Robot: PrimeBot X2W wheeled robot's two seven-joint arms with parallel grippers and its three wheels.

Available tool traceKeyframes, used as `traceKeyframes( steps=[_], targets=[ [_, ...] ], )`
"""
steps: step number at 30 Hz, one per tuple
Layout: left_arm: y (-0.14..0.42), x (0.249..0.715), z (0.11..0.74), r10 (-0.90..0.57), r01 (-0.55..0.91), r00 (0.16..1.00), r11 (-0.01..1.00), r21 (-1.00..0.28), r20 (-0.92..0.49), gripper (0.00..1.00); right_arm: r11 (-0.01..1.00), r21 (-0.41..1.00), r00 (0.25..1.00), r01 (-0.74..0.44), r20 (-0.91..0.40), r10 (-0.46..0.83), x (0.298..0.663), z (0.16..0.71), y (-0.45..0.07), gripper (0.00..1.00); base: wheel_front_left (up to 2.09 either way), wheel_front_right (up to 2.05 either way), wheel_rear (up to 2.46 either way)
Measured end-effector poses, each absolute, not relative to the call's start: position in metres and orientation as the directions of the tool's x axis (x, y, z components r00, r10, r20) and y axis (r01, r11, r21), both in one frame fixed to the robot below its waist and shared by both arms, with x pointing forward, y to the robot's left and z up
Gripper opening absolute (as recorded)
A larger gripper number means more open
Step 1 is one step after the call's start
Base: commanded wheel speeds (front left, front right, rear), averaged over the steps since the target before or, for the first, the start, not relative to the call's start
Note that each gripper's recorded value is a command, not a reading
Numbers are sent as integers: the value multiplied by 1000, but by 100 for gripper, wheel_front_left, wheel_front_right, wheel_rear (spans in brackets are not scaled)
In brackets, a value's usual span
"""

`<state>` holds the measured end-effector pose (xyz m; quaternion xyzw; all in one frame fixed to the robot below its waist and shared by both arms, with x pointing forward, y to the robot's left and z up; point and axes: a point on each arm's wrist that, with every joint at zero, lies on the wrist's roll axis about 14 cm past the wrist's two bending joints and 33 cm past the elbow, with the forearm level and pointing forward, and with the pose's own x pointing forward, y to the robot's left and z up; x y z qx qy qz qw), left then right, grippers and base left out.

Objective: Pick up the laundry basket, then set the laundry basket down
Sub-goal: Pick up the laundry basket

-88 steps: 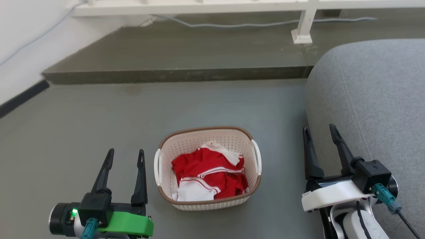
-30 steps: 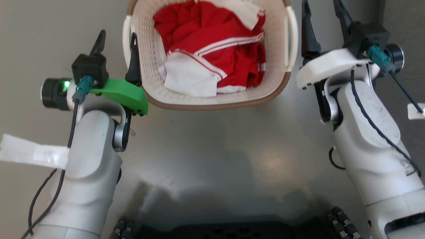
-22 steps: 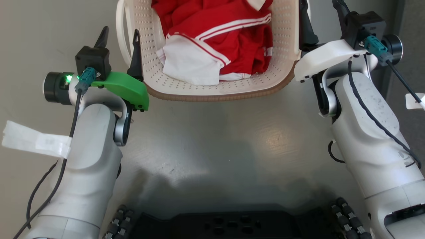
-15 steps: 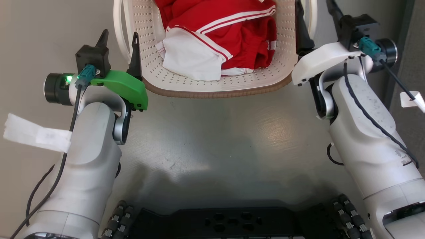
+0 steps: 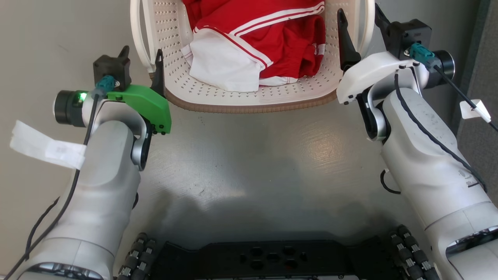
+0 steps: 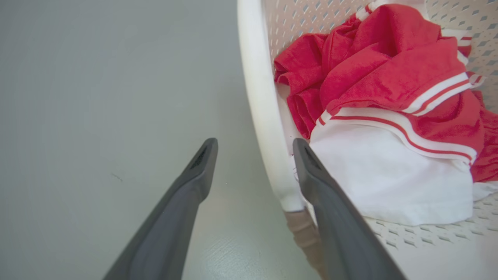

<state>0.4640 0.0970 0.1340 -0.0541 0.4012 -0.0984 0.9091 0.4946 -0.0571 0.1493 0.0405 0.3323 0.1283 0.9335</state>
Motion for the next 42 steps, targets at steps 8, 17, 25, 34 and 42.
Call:
traceKeyframes(
  steps=[8, 17, 25, 34, 42],
  targets=[
    [96, 472, 129, -224, 133, 652, 974, -181, -725, 100, 968, 156, 707, -194, -662, 249, 485, 133, -63, 100, 0, 0, 0],
    [91, 466, 124, -250, 160, 627, 968, -192, -737, 100, 969, 157, 696, -189, -675, 245, 490, 126, -63, 100, 0, 0, 0],
    [85, 470, 122, -269, 189, 622, 963, -193, -735, 100, 967, 158, 690, -201, -678, 254, 493, 122, -59, 82, 0, 0, 0],
    [80, 461, 116, -287, 204, 592, 957, -204, -753, 0, 966, 168, 670, -195, -697, 257, 489, 117, -57, 0, 0, 0, 0],
    [74, 467, 125, -296, 211, 601, 955, -210, -743, 0, 969, 166, 658, -185, -712, 247, 485, 119, -59, 0, 0, 0, 0]
  ],
)
